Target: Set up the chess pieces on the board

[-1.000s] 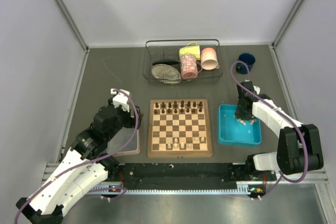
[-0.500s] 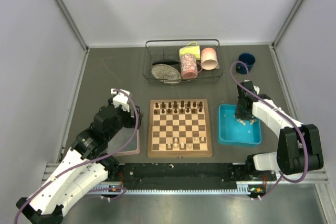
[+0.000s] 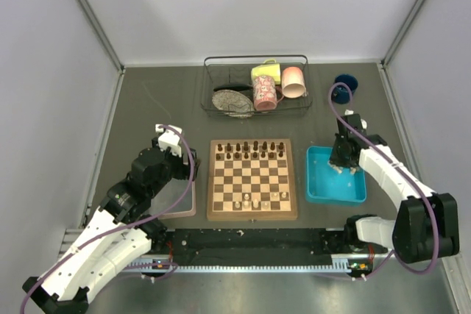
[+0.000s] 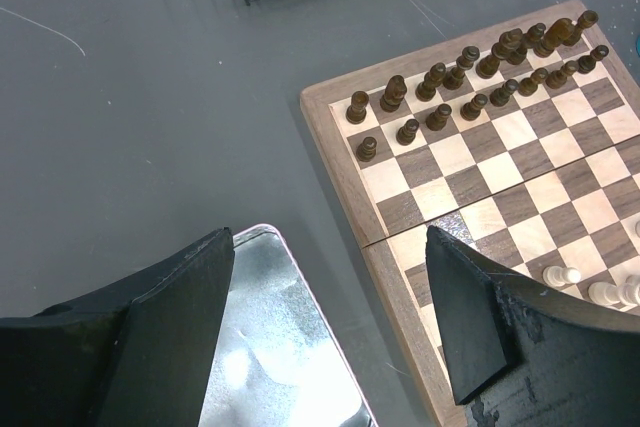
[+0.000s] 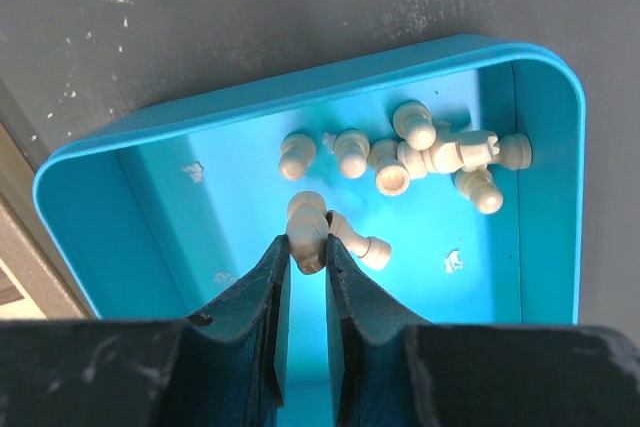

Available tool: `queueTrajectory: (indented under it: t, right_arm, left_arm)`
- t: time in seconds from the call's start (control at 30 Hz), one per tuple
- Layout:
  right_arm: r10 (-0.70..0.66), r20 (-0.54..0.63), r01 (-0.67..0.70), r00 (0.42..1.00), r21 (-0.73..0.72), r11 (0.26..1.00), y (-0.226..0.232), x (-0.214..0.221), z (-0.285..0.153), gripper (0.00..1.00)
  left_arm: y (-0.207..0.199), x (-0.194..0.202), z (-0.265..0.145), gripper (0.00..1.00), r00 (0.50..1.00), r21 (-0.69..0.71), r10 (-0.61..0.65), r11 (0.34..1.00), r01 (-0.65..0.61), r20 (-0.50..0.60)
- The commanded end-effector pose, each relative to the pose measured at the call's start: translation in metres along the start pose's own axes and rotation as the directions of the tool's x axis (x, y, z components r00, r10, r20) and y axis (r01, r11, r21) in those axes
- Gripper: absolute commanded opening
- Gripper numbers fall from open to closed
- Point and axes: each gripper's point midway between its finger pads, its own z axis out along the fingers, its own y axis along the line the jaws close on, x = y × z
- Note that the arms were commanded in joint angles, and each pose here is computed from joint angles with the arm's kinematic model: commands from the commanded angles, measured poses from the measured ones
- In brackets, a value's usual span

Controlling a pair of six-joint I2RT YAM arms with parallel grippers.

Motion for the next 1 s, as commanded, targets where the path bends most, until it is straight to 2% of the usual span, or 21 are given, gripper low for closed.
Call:
queueTrajectory:
  t: [0.0, 0.37, 0.47, 0.6, 0.63, 0.73, 0.97]
  right_arm:
    - [0.024, 0.052, -0.022, 0.998, -0.04, 0.999, 0.005, -0.017, -0.019, 0.0]
    - [0.084, 0.072, -0.072, 0.994, -0.159, 0.985, 0.019, -0.016, -0.05, 0.0]
    - [0.119, 0.077, -0.1, 0.99, -0.212, 0.972, 0.027, -0.019, -0.061, 0.0]
    - [0.175, 0.095, -0.137, 0.98, -0.315, 0.939, 0.043, -0.028, -0.084, 0.0]
    - [0.186, 0.112, -0.138, 0.976, -0.339, 0.931, 0.045, -0.031, -0.093, 0.0]
    - [0.225, 0.144, -0.158, 0.964, -0.374, 0.914, 0.048, -0.041, -0.112, 0.0]
    - [0.335, 0.152, -0.22, 0.93, -0.5, 0.838, 0.062, -0.054, -0.155, 0.0]
  left_arm:
    - [-0.004, -0.014, 0.002, 0.82, 0.999, 0.015, -0.005, 1.0, 0.004, 0.053]
    - [-0.007, -0.015, 0.001, 0.8, 0.998, 0.035, 0.001, 0.999, -0.003, 0.058]
    - [-0.016, -0.02, -0.001, 0.78, 0.997, 0.084, -0.001, 0.996, -0.005, 0.072]
    - [-0.028, -0.046, -0.008, 0.78, 0.984, 0.151, -0.049, 0.988, 0.023, 0.169]
    - [-0.032, -0.053, -0.009, 0.83, 0.979, 0.169, -0.066, 0.985, 0.033, 0.193]
    - [-0.04, -0.075, -0.013, 0.83, 0.954, 0.216, -0.111, 0.975, 0.051, 0.277]
    - [-0.085, -0.105, -0.011, 0.83, 0.911, 0.357, -0.155, 0.934, 0.009, 0.383]
